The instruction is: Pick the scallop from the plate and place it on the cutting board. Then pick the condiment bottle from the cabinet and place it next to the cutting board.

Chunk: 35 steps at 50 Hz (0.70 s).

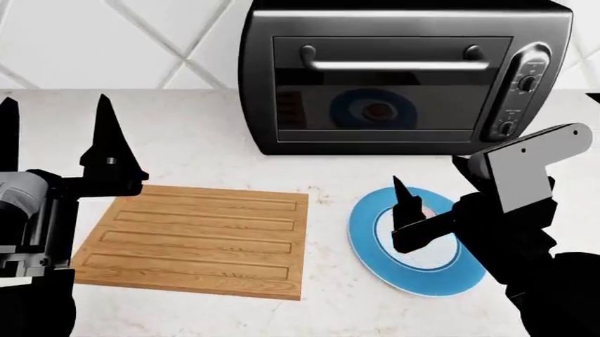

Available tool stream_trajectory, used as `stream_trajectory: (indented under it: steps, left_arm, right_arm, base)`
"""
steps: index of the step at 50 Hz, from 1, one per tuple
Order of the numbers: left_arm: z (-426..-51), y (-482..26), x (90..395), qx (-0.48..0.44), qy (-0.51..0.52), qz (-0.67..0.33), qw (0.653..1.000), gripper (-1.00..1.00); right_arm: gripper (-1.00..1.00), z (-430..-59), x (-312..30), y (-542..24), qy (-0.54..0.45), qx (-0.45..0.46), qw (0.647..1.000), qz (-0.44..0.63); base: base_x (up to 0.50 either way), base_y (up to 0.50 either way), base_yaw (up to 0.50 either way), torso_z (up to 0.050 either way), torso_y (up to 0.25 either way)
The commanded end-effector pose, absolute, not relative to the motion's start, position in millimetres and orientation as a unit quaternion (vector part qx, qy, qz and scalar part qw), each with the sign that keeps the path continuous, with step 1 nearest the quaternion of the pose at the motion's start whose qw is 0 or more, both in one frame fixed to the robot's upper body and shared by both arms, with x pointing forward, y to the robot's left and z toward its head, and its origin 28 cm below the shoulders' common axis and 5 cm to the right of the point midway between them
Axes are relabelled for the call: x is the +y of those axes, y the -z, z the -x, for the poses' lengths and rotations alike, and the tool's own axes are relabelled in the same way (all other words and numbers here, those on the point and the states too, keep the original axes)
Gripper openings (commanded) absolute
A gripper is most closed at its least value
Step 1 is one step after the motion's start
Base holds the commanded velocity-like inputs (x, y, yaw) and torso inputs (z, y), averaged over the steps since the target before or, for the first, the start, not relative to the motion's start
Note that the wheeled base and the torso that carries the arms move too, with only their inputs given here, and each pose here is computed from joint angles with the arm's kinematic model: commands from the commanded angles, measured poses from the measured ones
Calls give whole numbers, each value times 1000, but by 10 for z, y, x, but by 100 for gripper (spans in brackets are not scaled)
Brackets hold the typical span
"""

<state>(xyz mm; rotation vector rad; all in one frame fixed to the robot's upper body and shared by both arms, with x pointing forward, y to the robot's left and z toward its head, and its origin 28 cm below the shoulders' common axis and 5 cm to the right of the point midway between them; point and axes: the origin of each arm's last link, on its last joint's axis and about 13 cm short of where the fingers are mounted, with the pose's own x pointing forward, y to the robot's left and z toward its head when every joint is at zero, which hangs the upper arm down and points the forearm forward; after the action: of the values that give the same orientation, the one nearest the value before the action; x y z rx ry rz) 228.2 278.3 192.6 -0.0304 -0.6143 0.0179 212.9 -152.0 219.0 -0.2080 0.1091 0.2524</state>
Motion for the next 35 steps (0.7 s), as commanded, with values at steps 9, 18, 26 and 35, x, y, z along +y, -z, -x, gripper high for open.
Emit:
stream_trajectory:
  steps: [9,18,26,35]
  left_arm:
    - [-2293,-1908,2787,-299,-8,14,954,100]
    - [-2298,-1882,2788,-297,-10,12,955,100]
    - [-2292,-1880,2793,-297,-11,11,955,100]
    - [-2288,-1873,2784,-298,-10,9,955,100]
  right_arm:
    - [100,-2131,-1584,-2242,-109,148,982,30]
    - [100,-2123,-1585,-2180,-106,173,979,36]
    - [100,-2131,-1567,-2127,-115,180,976,42]
    - [100,-2148,-1589,-2067,-111,183,976,50]
  base:
    - [0,0,0,0,0]
    - [0,0,0,0,0]
    - [0,0,0,0,0]
    - [0,0,0,0,0]
